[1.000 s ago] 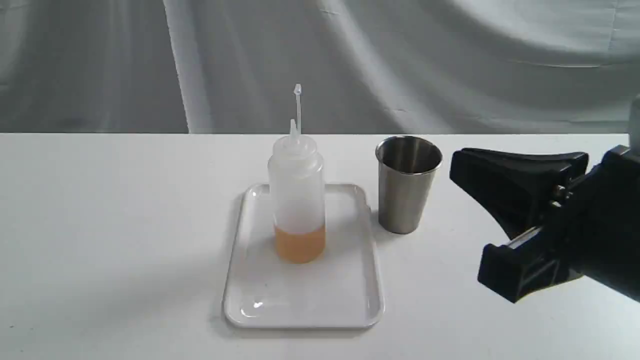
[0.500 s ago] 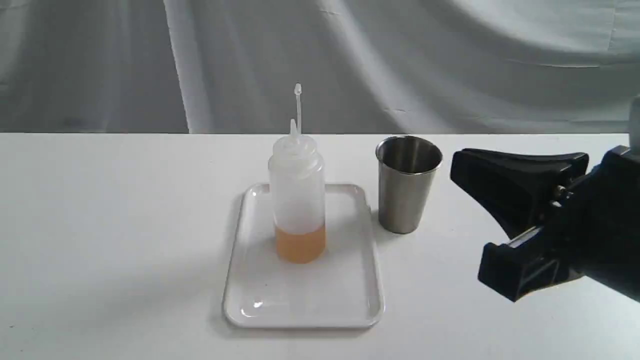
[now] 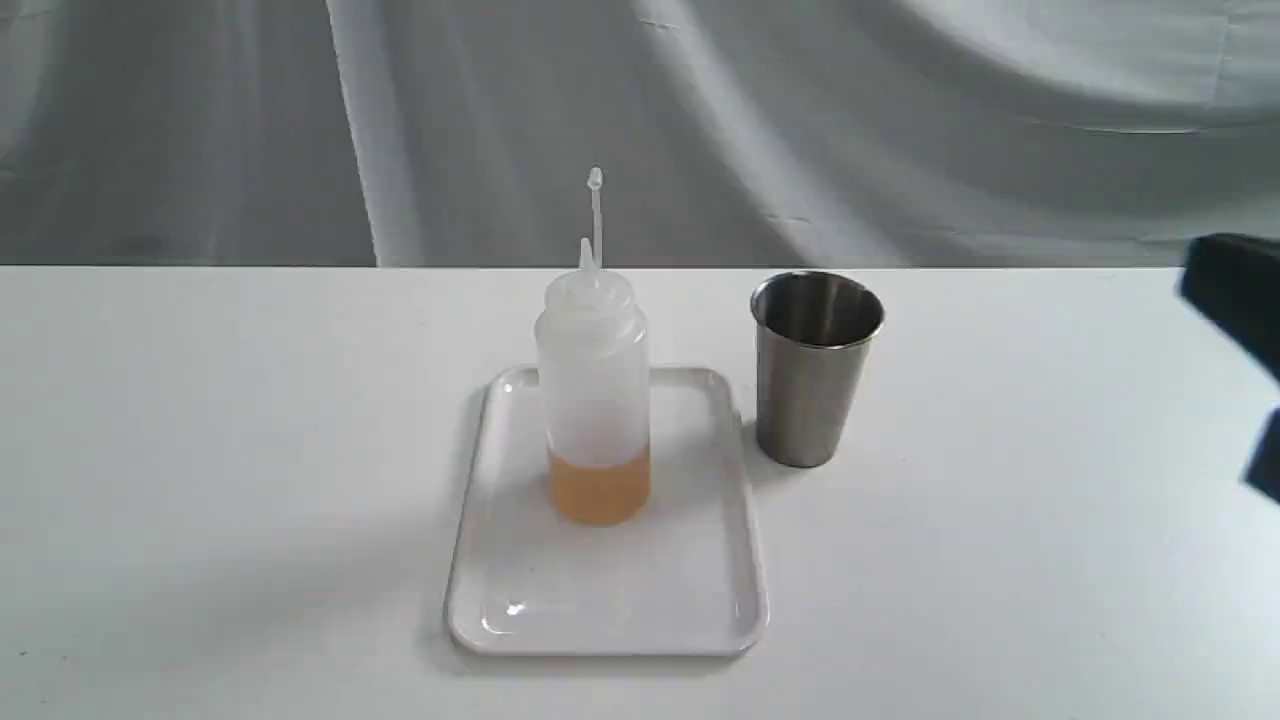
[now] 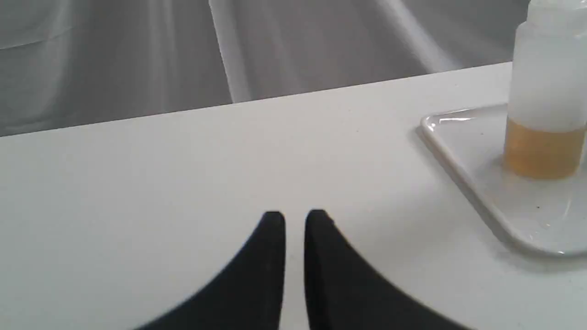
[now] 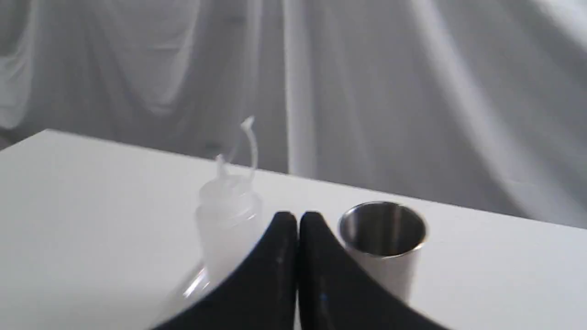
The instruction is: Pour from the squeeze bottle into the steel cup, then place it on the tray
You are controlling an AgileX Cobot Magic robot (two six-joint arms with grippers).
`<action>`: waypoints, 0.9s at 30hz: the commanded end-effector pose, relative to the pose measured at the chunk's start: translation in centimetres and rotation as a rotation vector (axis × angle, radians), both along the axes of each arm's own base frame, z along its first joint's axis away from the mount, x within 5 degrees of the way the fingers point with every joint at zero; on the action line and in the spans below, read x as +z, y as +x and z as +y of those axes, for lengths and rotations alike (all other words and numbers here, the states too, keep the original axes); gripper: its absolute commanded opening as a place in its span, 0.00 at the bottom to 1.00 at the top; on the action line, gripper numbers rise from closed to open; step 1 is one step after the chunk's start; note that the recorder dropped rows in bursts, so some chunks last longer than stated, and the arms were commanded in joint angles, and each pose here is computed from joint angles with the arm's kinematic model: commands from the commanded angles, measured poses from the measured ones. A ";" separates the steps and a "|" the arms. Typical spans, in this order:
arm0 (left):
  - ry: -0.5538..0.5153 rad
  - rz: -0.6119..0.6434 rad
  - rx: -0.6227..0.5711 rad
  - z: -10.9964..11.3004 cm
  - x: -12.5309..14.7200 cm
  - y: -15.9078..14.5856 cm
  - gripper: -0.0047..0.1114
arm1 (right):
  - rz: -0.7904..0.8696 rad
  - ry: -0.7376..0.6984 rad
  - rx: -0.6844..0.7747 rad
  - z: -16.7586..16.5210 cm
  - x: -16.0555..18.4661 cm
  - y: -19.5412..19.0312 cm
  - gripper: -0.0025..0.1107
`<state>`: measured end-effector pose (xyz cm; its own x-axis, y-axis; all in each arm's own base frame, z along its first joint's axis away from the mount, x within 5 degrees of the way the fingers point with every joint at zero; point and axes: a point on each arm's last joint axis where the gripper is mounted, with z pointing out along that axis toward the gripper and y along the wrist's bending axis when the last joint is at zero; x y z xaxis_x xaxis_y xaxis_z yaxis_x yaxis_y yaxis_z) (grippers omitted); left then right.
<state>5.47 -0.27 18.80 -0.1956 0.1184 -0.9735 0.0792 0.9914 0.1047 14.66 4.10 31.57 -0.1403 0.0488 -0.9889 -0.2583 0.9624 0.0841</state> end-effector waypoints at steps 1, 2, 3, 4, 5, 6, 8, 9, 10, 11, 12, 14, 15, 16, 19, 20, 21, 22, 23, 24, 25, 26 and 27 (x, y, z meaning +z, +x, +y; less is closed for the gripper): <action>-0.002 -0.007 -0.003 0.0 -0.1 0.0 0.11 | -0.038 0.021 -0.128 -2.2 0.0 -1.6 0.02; -0.002 -0.007 -0.003 0.0 -0.1 0.0 0.11 | -0.047 0.030 -0.163 -2.7 -0.2 -2.1 0.02; -0.002 -0.007 -0.003 0.0 -0.1 0.0 0.11 | -0.054 0.042 -0.197 -3.1 -0.5 -2.5 0.02; -0.002 -0.007 -0.003 0.0 -0.1 0.0 0.11 | -0.057 0.058 -0.230 -3.5 -0.9 -3.0 0.02; -0.002 -0.007 -0.003 0.0 -0.1 0.0 0.11 | -0.054 0.068 -0.249 -3.8 -1.3 -3.2 0.02; -0.002 -0.007 -0.003 0.0 -0.1 0.0 0.11 | -0.059 0.093 -0.286 -4.2 -1.8 -3.7 0.02; -0.002 -0.007 -0.003 0.0 -0.1 0.0 0.11 | -0.054 0.126 -0.336 -4.6 -2.9 -4.4 0.02; -0.002 -0.007 -0.003 0.0 -0.1 0.0 0.11 | -0.053 0.139 -0.361 -4.9 -3.6 -4.8 0.02; -0.002 -0.007 -0.003 0.0 -0.1 0.0 0.11 | -0.055 0.146 -0.382 -5.0 -4.0 -5.1 0.02; -0.002 -0.007 -0.003 0.0 -0.1 0.0 0.11 | -0.055 0.145 -0.400 -5.2 -4.6 -5.4 0.02; -0.002 -0.007 -0.003 0.0 -0.1 0.0 0.11 | -0.054 0.144 -0.417 -5.3 -5.2 -5.7 0.02; -0.002 -0.007 -0.003 0.0 -0.1 0.0 0.11 | -0.056 0.145 -0.439 -5.4 -6.1 -6.2 0.02; -0.002 -0.007 -0.003 0.0 -0.1 0.0 0.11 | -0.057 0.145 -0.450 -5.5 -6.6 -6.4 0.02; -0.002 -0.007 -0.003 0.0 -0.1 0.0 0.11 | -0.064 0.145 -0.458 -5.5 -6.9 -6.7 0.02; -0.002 -0.007 -0.003 0.0 -0.1 0.0 0.11 | -0.070 0.145 -0.467 -5.5 -8.1 -7.3 0.02; -0.002 -0.007 -0.003 0.0 -0.1 0.0 0.11 | -0.075 0.145 -0.466 -5.4 -8.4 -7.4 0.02; -0.002 -0.007 -0.003 0.0 -0.1 0.0 0.11 | -0.076 0.148 -0.467 -5.4 -8.8 -7.6 0.02; -0.002 -0.007 -0.003 0.0 -0.1 0.0 0.11 | -0.073 0.148 -0.467 -5.4 -9.3 -7.7 0.02; -0.002 -0.007 -0.003 0.0 -0.1 0.0 0.11 | -0.075 0.148 -0.467 -5.4 -9.6 -7.8 0.02; -0.002 -0.007 -0.003 0.0 -0.1 0.0 0.11 | -0.074 0.148 -0.467 -5.4 -9.9 -7.9 0.02; -0.002 -0.007 -0.003 0.0 -0.1 0.0 0.11 | -0.071 0.147 -0.467 -5.3 -10.4 -8.0 0.02; -0.002 -0.007 -0.003 0.0 -0.1 0.0 0.11 | -0.067 0.147 -0.467 -5.3 -10.8 -8.1 0.02; -0.002 -0.007 -0.003 0.0 -0.1 0.0 0.11 | -0.066 0.147 -0.467 -5.3 -11.2 -8.1 0.02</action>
